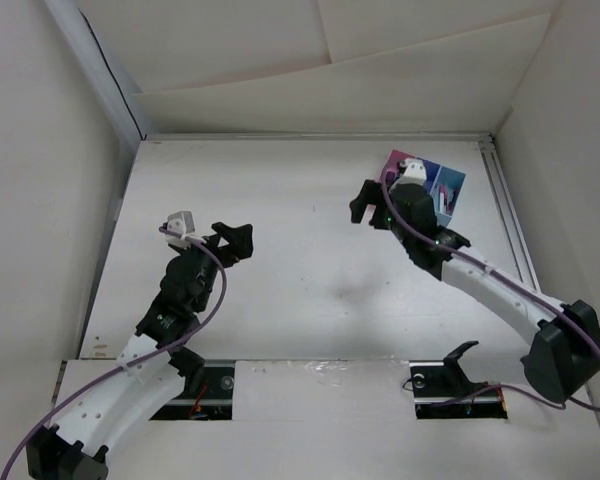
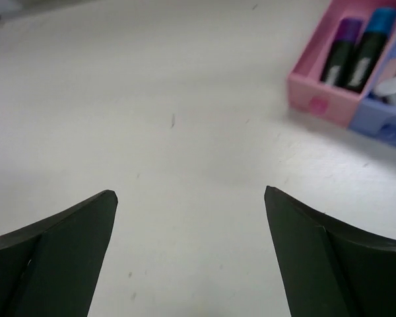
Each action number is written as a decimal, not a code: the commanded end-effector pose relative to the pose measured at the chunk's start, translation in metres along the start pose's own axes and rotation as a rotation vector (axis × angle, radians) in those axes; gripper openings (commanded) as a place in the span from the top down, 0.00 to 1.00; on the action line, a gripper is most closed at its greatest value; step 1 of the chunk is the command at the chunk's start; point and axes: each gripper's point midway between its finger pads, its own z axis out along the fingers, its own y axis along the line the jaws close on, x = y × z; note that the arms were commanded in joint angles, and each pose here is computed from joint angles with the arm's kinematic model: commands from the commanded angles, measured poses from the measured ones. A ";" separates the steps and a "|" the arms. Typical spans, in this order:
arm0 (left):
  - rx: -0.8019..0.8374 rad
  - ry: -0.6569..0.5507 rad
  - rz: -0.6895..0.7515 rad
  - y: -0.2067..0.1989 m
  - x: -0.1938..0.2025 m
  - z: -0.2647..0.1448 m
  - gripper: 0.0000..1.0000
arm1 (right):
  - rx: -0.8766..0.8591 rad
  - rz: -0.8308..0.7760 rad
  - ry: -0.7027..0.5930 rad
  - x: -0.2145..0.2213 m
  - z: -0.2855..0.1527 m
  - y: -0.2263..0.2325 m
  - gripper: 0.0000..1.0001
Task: Sort the stationery into containers
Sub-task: Reset both arms
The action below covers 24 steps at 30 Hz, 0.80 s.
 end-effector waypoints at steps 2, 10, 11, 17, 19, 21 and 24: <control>-0.035 -0.029 -0.046 0.001 -0.011 0.003 0.00 | -0.185 -0.063 0.055 0.038 -0.037 0.049 0.00; -0.085 0.009 -0.076 0.008 -0.006 -0.006 0.00 | -0.258 -0.142 0.215 0.134 -0.085 0.063 0.00; -0.066 0.019 -0.078 0.008 0.001 -0.007 0.00 | -0.276 -0.131 0.211 0.133 -0.090 0.068 0.00; 0.091 0.026 -0.102 -0.021 -0.008 -0.020 0.00 | -0.265 -0.147 0.204 0.131 -0.107 0.081 0.00; 0.132 0.041 -0.105 -0.029 -0.006 -0.022 0.00 | -0.241 -0.168 0.211 0.132 -0.111 0.081 0.00; 0.184 0.034 -0.123 -0.039 -0.009 -0.024 0.00 | -0.224 -0.177 0.205 0.125 -0.114 0.089 0.00; 0.241 0.035 -0.142 -0.044 -0.005 -0.030 0.00 | -0.198 -0.208 0.210 0.114 -0.118 0.095 0.00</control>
